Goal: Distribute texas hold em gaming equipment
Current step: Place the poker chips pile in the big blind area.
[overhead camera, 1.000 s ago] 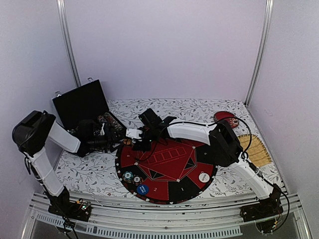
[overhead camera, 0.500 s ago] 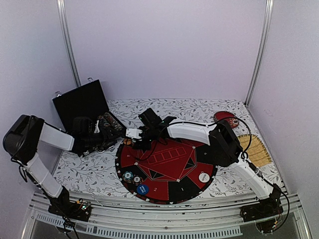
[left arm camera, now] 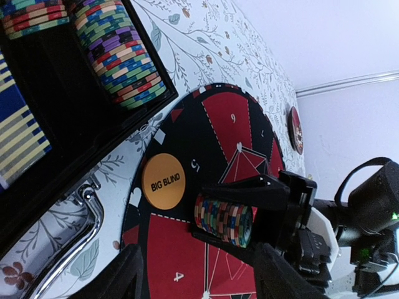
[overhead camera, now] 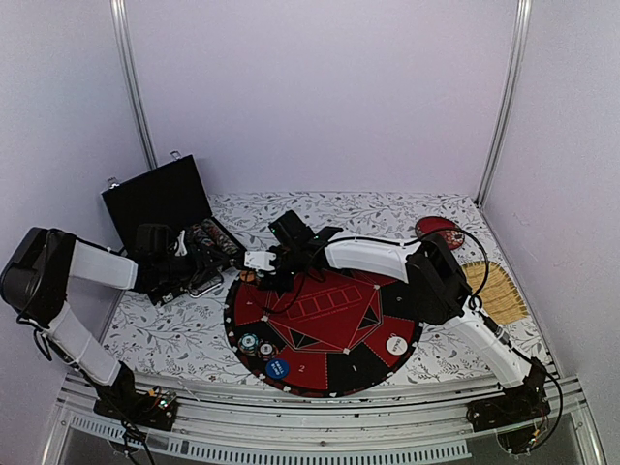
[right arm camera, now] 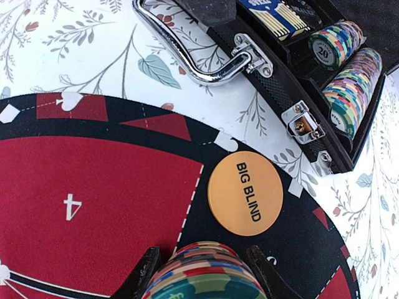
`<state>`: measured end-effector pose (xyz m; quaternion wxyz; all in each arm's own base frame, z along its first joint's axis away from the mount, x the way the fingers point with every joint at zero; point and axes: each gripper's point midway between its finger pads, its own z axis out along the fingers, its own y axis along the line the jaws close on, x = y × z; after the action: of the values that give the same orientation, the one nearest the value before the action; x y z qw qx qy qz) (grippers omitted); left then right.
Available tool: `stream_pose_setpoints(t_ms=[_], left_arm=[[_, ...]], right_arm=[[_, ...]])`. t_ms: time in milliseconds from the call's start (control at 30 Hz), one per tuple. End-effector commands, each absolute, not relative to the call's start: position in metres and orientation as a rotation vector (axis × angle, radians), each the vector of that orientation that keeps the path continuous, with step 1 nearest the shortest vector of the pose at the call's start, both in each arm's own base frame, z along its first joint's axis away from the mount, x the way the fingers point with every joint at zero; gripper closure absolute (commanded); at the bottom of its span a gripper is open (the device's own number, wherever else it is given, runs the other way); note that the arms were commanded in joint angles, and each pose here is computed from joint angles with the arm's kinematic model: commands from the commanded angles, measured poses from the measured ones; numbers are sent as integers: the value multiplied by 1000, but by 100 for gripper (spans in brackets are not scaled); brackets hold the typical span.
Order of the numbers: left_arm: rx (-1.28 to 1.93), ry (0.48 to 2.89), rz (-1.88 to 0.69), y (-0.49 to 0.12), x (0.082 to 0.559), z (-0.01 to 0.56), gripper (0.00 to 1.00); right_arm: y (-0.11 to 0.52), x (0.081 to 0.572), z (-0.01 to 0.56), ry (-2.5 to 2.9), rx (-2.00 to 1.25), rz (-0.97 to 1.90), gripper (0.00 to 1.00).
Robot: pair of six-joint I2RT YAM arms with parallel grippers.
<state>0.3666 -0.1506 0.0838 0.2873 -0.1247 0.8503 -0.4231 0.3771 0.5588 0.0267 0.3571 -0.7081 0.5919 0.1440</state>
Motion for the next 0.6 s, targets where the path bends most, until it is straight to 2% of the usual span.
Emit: stream_pose_setpoints(t_ms=[0, 133, 267, 367, 567], left_arm=[[-320, 2261, -1105, -146, 371, 89, 37], [-318, 2260, -1104, -145, 371, 90, 37], [-310, 2256, -1112, -146, 371, 91, 37], [-307, 2256, -1115, -146, 370, 92, 37], [-302, 2256, -1106, -145, 370, 92, 37]], right_arm=[[525, 383, -41, 1674, -1916, 235, 85], [525, 386, -38, 1673, -1905, 219, 75], [526, 386, -37, 1669, -1908, 222, 73], [523, 380, -38, 1678, -1936, 235, 80], [515, 364, -31, 1757, -1967, 291, 85]])
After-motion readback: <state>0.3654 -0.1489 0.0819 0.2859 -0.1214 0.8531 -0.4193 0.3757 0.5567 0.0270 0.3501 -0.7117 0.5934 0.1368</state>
